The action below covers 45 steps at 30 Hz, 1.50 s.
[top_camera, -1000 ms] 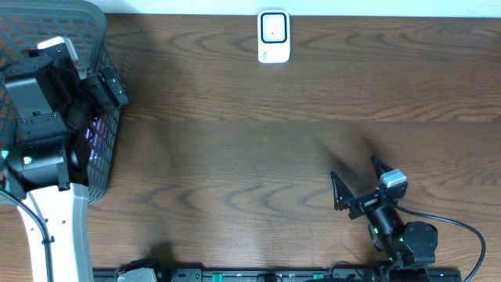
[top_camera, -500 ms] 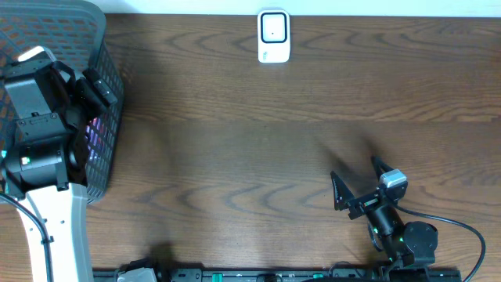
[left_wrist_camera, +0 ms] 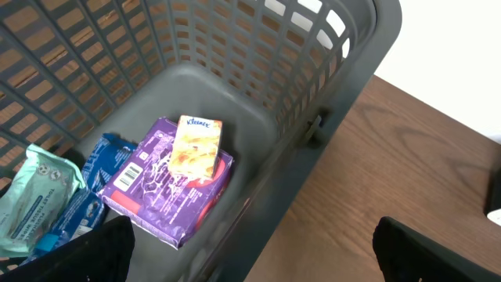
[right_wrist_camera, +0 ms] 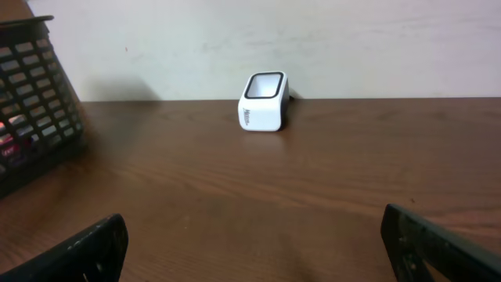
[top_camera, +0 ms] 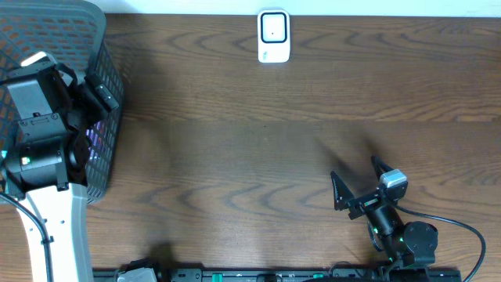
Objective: Scan the item barcode
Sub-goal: 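Move the left gripper over the basket toward the orange tissue pack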
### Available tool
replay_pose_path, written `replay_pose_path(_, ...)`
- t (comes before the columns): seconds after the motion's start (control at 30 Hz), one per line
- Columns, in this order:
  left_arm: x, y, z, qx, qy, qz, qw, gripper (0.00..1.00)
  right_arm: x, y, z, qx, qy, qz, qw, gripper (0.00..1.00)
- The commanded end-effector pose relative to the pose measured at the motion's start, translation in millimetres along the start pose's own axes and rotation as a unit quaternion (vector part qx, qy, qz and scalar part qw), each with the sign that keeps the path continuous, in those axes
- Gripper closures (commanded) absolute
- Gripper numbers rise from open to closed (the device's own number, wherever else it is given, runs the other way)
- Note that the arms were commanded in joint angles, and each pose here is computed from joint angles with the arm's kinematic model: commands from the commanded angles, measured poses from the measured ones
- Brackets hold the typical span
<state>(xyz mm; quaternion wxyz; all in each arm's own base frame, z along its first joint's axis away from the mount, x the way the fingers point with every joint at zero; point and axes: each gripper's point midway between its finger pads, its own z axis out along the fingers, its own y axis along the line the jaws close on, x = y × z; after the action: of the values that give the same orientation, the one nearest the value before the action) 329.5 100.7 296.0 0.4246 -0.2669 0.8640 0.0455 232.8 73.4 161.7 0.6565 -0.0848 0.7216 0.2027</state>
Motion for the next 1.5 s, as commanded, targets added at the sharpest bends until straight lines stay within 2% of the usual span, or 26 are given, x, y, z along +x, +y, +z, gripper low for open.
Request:
replay_pose_path(0.0, -3.8, 3.2, -0.9, -0.008, -0.005, -0.006, 1.0, 0.02, 1.4, 2.0, 0.0, -0.005, 0.002, 0.007, 1.0, 0.01)
replay_pose_path(0.93, -3.4, 2.0, -0.9, -0.005, -0.004, -0.007, 1.0, 0.02, 1.4, 2.1, 0.0, -0.005, 0.002, 0.007, 1.0, 0.01)
replay_pose_path(1.2, -2.7, -12.7, -1.4, 0.037, 0.002, -0.007, 0.999, 0.02, 1.4, 2.1, 0.0, -0.005, 0.002, 0.007, 1.0, 0.01)
replay_pose_path(1.3, -5.6, -13.6, -1.4, 0.039, -0.003, -0.029, 0.999, 0.02, 1.4, 2.1, 0.0, -0.005, 0.002, 0.007, 1.0, 0.01)
replay_pose_path(1.4, -5.2, -13.5, -1.4, 0.039, 0.0, -0.087, 0.995, 0.02, 1.4, 2.1, 0.0, -0.005, 0.002, 0.007, 1.0, 0.01)
replay_pose_path(1.47, -3.4, -12.9, -1.4, 0.037, 0.003, -0.087, 0.995, 0.02, 1.4, 2.1, 0.0, -0.005, 0.002, 0.007, 1.0, 0.01)
